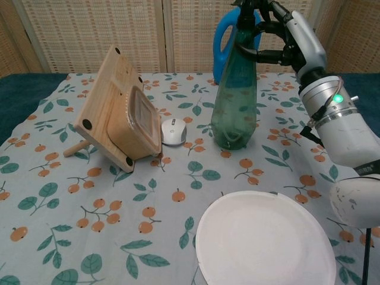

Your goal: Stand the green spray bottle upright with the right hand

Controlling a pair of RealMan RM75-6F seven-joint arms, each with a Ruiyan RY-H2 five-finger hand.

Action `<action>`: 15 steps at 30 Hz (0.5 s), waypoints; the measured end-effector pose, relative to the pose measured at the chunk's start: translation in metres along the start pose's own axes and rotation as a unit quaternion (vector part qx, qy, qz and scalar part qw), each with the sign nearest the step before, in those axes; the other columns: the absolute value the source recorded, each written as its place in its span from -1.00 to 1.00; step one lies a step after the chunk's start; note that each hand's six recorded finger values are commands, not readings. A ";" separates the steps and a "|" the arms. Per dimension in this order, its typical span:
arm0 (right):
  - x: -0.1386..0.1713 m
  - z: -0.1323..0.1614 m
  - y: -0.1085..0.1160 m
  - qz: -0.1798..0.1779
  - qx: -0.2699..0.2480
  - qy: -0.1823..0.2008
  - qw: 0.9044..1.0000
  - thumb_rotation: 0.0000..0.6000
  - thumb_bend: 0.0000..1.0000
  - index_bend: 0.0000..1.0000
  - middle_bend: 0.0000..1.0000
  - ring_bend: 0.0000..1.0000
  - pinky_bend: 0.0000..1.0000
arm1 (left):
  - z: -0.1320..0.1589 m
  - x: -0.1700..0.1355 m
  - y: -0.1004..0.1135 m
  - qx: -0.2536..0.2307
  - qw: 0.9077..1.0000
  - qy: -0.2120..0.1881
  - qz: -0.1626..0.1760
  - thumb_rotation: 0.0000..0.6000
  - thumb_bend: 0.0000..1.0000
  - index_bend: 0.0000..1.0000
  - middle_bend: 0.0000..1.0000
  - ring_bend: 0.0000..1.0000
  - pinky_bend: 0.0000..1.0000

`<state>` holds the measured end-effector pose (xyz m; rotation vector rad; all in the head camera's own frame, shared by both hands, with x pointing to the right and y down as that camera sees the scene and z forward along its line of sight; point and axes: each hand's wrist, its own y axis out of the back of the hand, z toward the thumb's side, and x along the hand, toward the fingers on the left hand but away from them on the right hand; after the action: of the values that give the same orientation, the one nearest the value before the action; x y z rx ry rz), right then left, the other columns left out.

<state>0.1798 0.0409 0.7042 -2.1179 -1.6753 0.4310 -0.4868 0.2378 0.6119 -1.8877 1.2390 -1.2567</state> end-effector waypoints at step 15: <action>0.004 0.006 -0.007 0.014 0.008 0.017 1.000 1.00 -1.00 -0.66 0.09 -0.60 -0.88 | 0.002 -0.002 0.002 -0.005 1.000 -0.005 0.001 1.00 -0.48 -1.00 -1.00 -1.00 -1.00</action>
<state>0.1721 0.0468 0.7025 -2.1280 -1.6198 0.4133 -0.4858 0.2385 0.6089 -1.8975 1.2443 -1.2405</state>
